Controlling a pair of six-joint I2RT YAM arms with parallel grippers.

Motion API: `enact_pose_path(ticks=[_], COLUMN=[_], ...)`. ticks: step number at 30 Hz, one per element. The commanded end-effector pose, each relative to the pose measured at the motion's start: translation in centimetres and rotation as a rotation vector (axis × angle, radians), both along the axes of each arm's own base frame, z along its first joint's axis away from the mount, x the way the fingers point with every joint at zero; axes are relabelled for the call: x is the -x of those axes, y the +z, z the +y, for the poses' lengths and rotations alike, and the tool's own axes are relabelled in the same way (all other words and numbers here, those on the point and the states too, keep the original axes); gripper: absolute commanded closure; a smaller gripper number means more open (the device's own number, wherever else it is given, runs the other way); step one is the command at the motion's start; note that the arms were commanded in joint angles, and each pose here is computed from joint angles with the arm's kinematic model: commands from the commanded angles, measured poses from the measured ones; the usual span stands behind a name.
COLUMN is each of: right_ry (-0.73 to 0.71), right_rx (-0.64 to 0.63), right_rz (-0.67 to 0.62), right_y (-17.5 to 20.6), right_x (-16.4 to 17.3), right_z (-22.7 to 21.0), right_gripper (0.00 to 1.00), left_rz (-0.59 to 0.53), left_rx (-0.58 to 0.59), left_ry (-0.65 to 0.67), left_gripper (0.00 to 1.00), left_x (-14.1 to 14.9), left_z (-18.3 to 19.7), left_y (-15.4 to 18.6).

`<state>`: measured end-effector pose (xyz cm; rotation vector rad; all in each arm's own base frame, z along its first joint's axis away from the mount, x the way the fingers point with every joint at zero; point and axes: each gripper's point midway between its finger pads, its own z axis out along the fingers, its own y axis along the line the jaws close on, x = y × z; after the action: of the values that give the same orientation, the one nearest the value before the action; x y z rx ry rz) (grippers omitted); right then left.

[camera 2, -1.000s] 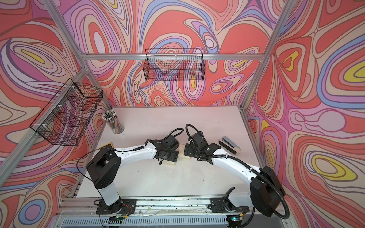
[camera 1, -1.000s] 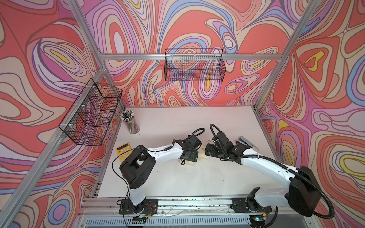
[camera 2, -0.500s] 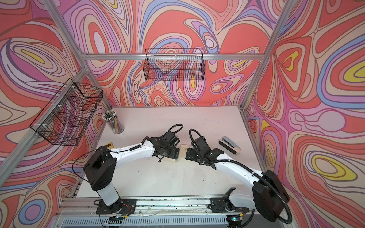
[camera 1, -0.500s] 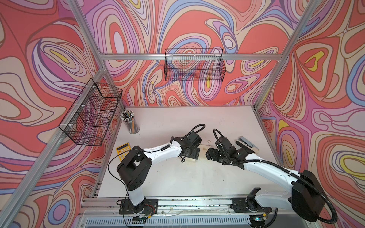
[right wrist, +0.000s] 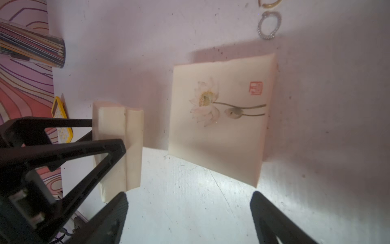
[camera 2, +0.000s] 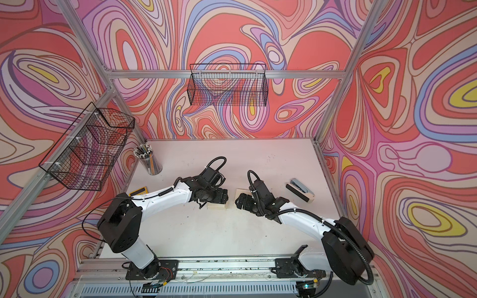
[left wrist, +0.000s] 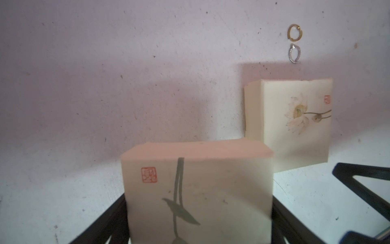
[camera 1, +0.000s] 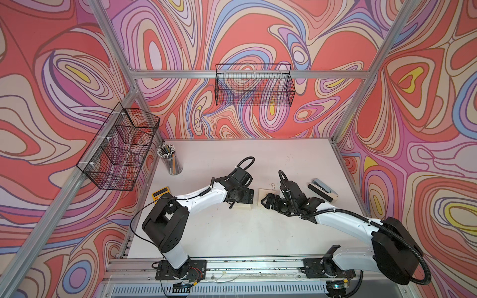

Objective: Take the rings out of the lift-off lid box
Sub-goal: Open the lid on the jewelry box.

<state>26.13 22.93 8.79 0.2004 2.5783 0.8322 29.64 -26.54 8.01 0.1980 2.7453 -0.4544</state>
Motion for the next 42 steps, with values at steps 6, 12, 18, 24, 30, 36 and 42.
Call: enact_pose_path(ticks=[6, 12, 18, 24, 30, 36, 42], right_ry=[0.009, 0.008, 0.015, 0.013, 0.019, 0.01, 0.016], right_rx=[-0.074, -0.079, -0.072, -0.045, -0.032, 0.01, 0.025], right_rz=[-0.023, -0.028, -0.026, -0.016, -0.012, 0.003, 0.01], right_y=[0.1, -0.1, -0.2, -0.7, -0.9, -1.6, -1.9], right_x=[-0.7, -0.7, -0.7, -0.7, -0.7, -0.8, -0.6], right_z=[1.2, 1.2, 1.2, 1.1, 1.3, 0.9, 1.0], right_gripper=[0.06, 0.07, 0.07, 0.08, 0.08, 0.08, 0.08], left_rz=[0.028, 0.029, 0.058, 0.076, 0.072, 0.086, 0.073], left_rx=[0.165, 0.211, 0.267, 0.313, 0.341, 0.384, 0.401], left_ry=[-0.005, 0.001, 0.014, 0.012, 0.011, 0.015, 0.012], left_gripper=[0.16, 0.14, 0.13, 0.13, 0.16, 0.18, 0.16], left_x=[0.5, 0.6, 0.6, 0.8, 0.7, 0.9, 0.8], left_z=[-2.0, -2.2, -2.6, -3.2, -3.6, -4.0, -4.0], left_y=[2.0, 2.8, 2.5, 2.6, 2.7, 2.8, 3.5])
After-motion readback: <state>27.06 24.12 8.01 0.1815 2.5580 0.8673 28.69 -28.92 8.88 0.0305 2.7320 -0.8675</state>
